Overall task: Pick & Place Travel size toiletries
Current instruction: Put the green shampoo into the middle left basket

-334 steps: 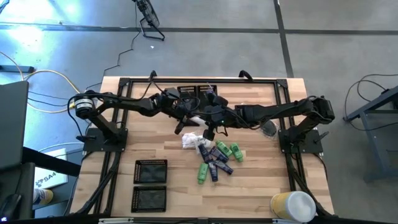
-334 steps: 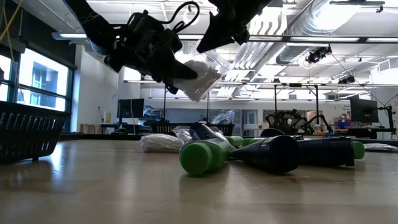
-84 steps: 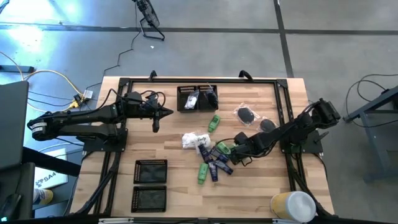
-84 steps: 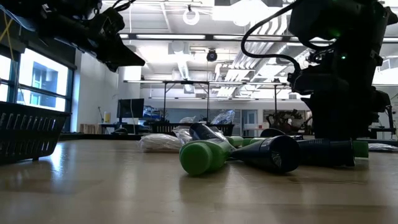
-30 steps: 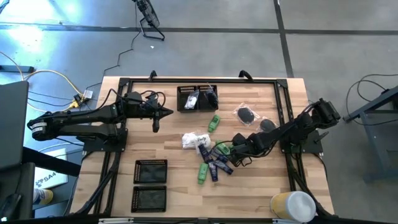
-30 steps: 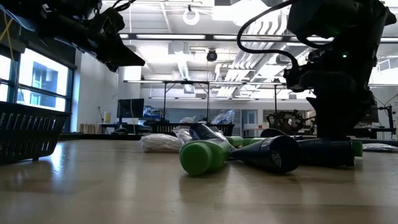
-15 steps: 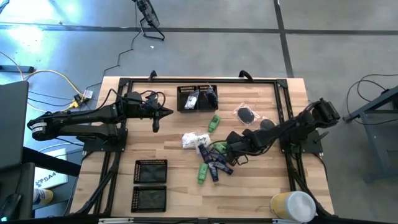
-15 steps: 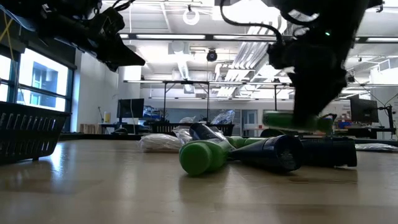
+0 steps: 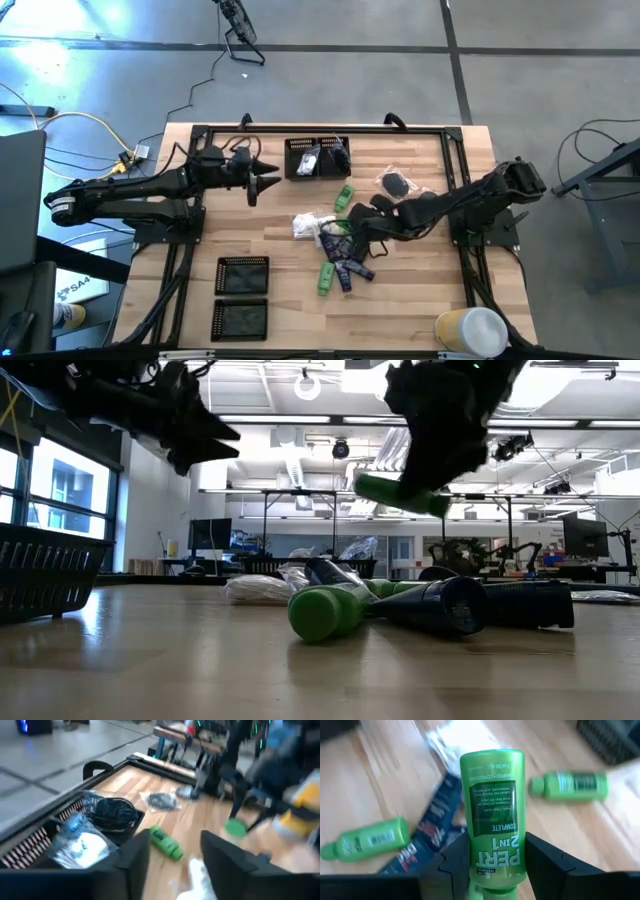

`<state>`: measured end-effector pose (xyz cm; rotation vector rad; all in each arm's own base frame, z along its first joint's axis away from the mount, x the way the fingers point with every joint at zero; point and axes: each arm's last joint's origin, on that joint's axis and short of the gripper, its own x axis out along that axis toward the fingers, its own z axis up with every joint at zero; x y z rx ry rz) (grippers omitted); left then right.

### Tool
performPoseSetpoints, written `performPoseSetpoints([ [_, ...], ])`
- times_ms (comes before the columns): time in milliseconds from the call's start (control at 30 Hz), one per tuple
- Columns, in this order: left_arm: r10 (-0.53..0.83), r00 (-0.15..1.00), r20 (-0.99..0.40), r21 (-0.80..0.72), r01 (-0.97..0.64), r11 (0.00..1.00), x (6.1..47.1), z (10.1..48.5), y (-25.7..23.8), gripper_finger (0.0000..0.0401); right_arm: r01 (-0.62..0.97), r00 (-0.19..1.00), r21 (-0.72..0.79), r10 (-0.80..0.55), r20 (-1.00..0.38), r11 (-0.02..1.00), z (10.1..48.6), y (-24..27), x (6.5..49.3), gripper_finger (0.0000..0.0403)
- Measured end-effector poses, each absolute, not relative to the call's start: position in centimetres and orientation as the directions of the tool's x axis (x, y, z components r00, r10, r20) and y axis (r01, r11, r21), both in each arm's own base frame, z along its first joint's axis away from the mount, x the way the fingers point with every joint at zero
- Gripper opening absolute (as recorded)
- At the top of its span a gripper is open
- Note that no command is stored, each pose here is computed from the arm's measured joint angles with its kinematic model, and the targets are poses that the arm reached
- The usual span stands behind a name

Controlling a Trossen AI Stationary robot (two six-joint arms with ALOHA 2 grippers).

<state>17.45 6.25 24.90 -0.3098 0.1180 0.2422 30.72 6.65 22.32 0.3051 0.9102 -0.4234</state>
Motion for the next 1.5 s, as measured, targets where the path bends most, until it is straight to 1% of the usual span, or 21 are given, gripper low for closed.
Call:
performPoseSetpoints([
  [100,0.212,0.967,-0.144,-0.467,-0.255,0.847,17.5,25.0,6.2,0.0229,0.446,0.592,0.057,-0.247,-0.767,0.893,23.0,6.6,31.3,0.0155],
  [200,0.193,0.969,-0.155,-0.641,-0.247,0.727,17.5,24.9,6.2,0.0257,0.409,0.642,0.036,-0.259,-0.722,0.912,23.4,6.4,31.9,0.0154],
  [333,0.154,0.976,-0.157,-0.801,-0.217,0.557,17.8,24.7,6.2,0.0266,0.373,0.681,-0.009,-0.280,-0.677,0.928,23.8,6.2,32.4,0.0152],
  [433,0.117,0.983,-0.145,-0.850,-0.184,0.493,18.3,24.5,6.3,0.0266,0.352,0.700,-0.039,-0.290,-0.653,0.935,24.1,6.0,32.7,0.0155],
  [567,0.099,0.978,-0.184,-0.863,-0.209,0.459,19.6,23.5,6.3,0.0267,0.325,0.709,-0.076,-0.296,-0.640,0.943,24.2,5.7,32.9,0.0154],
  [733,0.048,0.984,-0.173,-0.883,-0.176,0.434,22.1,22.3,5.8,0.0267,0.335,0.703,-0.087,-0.310,-0.640,0.938,24.2,5.1,32.9,0.0153],
  [867,0.026,0.992,-0.126,-0.887,-0.125,0.444,24.6,22.8,5.7,0.0267,0.322,0.702,-0.105,-0.312,-0.640,0.941,24.2,5.1,32.9,0.0156],
  [1167,-0.032,0.987,-0.157,-0.885,-0.126,0.448,29.6,23.0,5.2,0.0267,0.332,0.692,-0.150,-0.349,-0.632,0.931,24.2,4.9,32.9,0.0155],
  [1300,-0.074,0.983,-0.166,-0.867,-0.109,0.485,30.6,23.2,5.1,0.0267,0.331,0.671,-0.168,-0.357,-0.650,0.928,24.0,4.8,32.7,0.0152],
  [1400,-0.082,0.976,-0.203,-0.866,-0.139,0.481,30.8,23.1,5.1,0.0267,0.334,0.670,-0.170,-0.360,-0.649,0.927,24.0,4.8,32.7,0.0153],
  [1500,-0.087,0.975,-0.206,-0.871,-0.142,0.469,30.8,23.1,5.0,0.0267,0.336,0.669,-0.171,-0.362,-0.649,0.926,24.0,4.7,32.7,0.0154],
])
